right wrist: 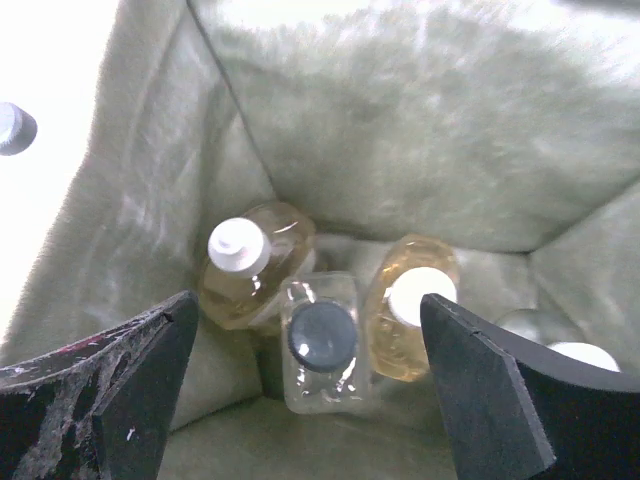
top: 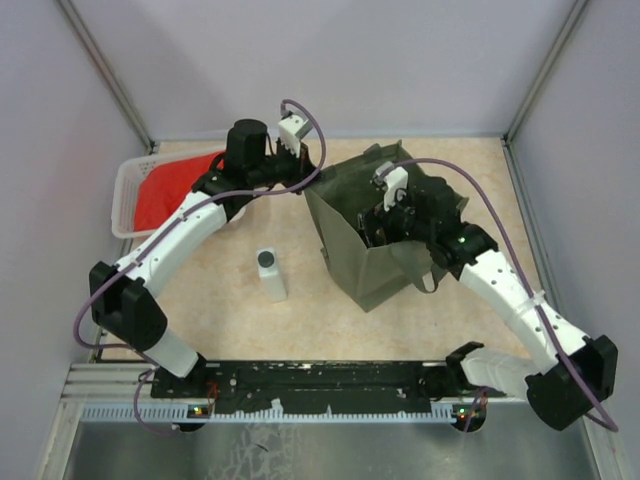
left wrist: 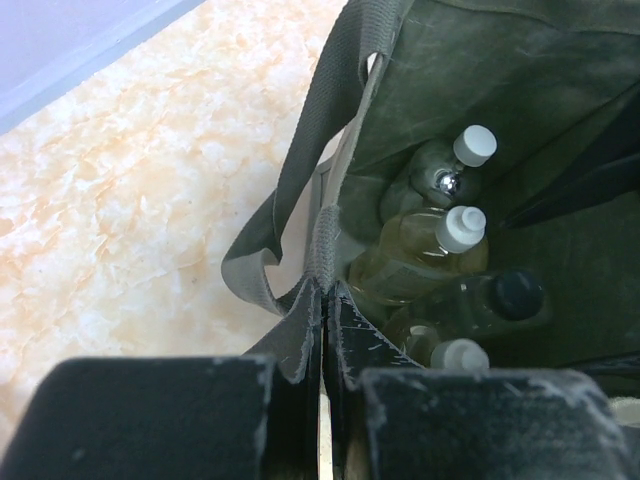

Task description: Place the personal care products into the canvas bag

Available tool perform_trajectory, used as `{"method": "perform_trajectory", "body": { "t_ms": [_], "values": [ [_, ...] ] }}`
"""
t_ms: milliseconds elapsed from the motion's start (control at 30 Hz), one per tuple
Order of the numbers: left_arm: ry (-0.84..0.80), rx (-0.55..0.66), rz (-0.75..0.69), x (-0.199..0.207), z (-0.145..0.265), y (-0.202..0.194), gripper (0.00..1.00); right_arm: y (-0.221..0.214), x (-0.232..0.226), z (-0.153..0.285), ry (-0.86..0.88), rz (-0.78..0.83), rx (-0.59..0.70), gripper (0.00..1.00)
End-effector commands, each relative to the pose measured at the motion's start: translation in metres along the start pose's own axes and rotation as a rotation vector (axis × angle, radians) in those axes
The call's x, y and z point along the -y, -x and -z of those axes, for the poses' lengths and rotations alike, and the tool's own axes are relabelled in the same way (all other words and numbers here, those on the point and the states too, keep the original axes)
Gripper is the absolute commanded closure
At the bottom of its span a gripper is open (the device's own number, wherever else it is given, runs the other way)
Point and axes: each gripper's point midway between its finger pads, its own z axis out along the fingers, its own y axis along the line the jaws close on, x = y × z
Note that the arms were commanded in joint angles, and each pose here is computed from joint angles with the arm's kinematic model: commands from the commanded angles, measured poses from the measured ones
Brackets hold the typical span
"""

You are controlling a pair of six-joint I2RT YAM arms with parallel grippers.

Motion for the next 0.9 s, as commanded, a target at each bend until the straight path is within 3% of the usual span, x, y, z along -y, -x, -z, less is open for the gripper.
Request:
{"method": "perform_trajectory", "body": {
  "t_ms": [0,133,300,700,867],
  "values": [
    [-0.002,0.018,-0.016,-0.005,-0.004,0.010,1.00,0.062,0.005,0.048,-0.143,0.037,0.165,0.08],
    [0.010,0.007,-0.015,-0.009,-0.008,0.008,1.00,0.088,-0.002,0.081,-0.234,0.034,0.249,0.08],
    [0.022,0.006,-0.014,-0.013,-0.012,0.009,1.00,0.101,-0.039,0.090,-0.199,0.040,0.311,0.08],
    [0.054,0.003,-0.026,-0.020,-0.011,0.015,1.00,0.070,-0.145,0.010,0.010,0.099,0.258,0.07],
    [0.036,0.012,-0.028,-0.015,-0.009,0.018,1.00,0.050,-0.165,-0.031,0.060,0.056,0.269,0.02]
  ]
}}
